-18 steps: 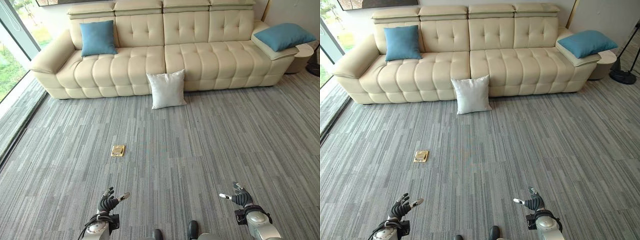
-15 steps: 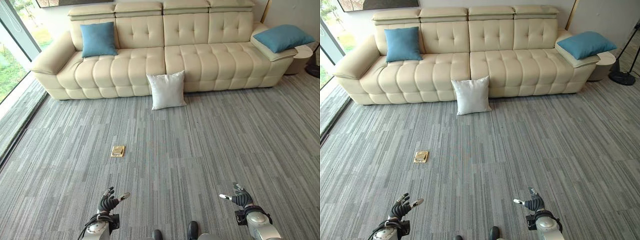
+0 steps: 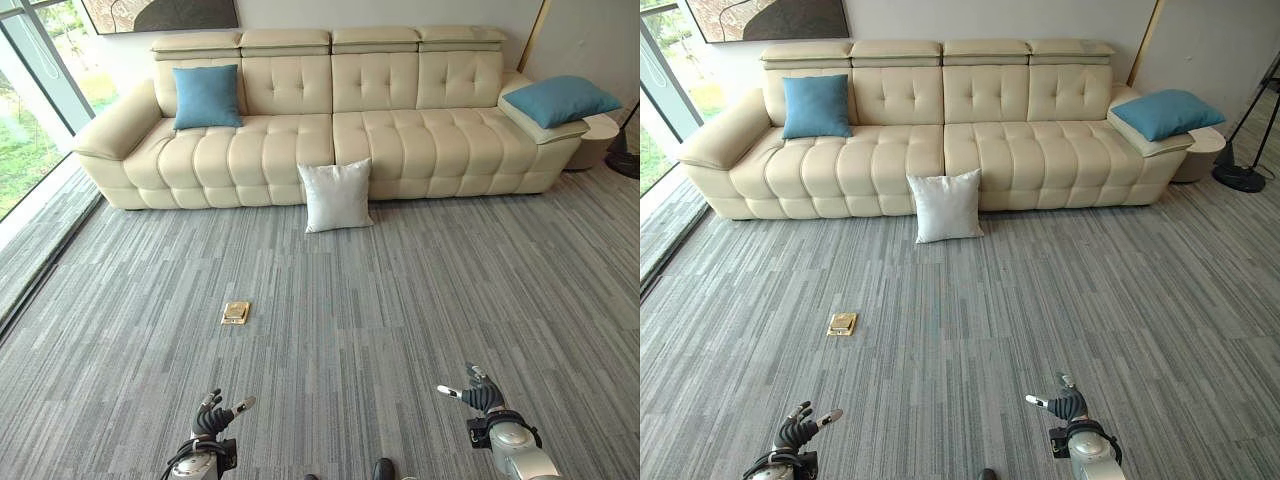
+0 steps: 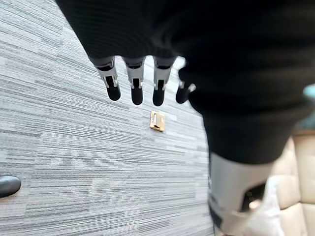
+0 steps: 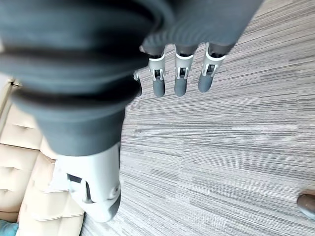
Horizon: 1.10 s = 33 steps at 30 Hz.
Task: Pick up all the scattered cushions and arrange them neatly on the sofa.
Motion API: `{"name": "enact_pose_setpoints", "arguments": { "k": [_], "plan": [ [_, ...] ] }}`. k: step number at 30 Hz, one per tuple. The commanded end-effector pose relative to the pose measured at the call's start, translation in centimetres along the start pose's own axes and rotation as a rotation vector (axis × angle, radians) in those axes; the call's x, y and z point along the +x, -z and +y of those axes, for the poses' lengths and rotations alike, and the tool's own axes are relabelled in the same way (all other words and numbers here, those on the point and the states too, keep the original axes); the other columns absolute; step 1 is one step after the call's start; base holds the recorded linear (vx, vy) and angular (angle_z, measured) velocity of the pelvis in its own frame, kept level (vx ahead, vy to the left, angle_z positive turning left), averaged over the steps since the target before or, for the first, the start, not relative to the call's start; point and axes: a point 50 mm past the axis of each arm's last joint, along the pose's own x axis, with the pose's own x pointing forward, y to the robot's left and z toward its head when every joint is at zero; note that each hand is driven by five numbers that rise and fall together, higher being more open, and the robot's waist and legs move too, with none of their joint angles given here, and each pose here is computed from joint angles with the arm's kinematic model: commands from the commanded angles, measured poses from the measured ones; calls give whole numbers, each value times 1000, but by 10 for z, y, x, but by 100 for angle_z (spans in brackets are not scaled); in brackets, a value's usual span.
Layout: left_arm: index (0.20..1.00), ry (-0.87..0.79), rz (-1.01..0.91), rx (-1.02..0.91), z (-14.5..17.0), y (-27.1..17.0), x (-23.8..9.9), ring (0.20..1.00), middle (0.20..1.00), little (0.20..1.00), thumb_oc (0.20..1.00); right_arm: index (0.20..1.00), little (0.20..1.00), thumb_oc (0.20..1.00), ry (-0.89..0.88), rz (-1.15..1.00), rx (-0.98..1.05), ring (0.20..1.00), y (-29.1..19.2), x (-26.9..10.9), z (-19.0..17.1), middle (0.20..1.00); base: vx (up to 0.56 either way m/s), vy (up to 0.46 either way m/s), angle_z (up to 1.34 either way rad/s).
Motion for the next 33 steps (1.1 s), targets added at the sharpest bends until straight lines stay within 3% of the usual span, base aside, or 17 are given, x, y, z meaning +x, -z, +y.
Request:
{"name": "enact_pose_setpoints", "arguments": {
  "k": [1,23,33],
  "plan": [
    [1000,0,-103,-66,-1,-27,6,1000,1000,1000,1000,1000,1000,1000,20,-107,26,1000,-29,9,-6,1000,0,0,0],
    [1000,8,-77,84,15,-23,7,1000,1000,1000,1000,1000,1000,1000,13,-88,-23,1000,-30,11,-8,1000,1,37,1],
    [1000,9,-157,53,13,-46,9,1000,1000,1000,1000,1000,1000,1000,10,-95,-48,1000,-34,12,-7,1000,84,58,-3]
  ]
}}
